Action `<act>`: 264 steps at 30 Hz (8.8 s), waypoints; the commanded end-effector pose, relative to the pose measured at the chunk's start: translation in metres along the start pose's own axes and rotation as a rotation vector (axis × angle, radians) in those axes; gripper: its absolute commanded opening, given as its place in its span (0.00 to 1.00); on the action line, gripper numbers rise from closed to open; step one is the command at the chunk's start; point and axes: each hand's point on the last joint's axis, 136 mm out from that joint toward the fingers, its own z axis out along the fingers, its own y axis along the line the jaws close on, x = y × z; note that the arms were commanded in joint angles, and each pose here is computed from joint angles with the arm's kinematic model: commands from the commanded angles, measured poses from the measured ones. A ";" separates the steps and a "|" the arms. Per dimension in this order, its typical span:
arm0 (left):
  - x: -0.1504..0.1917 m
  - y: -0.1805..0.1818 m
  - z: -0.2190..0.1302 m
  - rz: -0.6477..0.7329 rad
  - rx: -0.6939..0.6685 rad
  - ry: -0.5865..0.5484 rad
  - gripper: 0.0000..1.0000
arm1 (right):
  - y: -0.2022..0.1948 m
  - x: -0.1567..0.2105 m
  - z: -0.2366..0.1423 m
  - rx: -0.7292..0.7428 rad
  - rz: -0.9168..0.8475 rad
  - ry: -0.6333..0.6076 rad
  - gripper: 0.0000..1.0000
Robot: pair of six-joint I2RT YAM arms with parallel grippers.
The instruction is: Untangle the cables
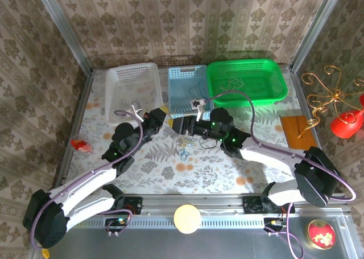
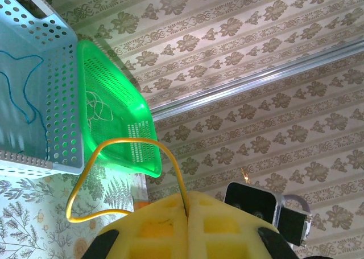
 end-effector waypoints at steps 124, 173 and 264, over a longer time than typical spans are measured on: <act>-0.004 0.137 -0.025 0.473 -0.490 0.318 1.00 | -0.179 0.109 0.003 0.609 0.256 0.281 0.51; 0.012 0.128 -0.023 0.498 -0.463 0.350 1.00 | -0.200 0.098 0.012 0.644 0.291 0.289 0.02; 0.072 0.028 0.022 0.505 0.112 0.457 0.00 | -0.121 0.034 -0.056 0.375 0.085 0.034 0.61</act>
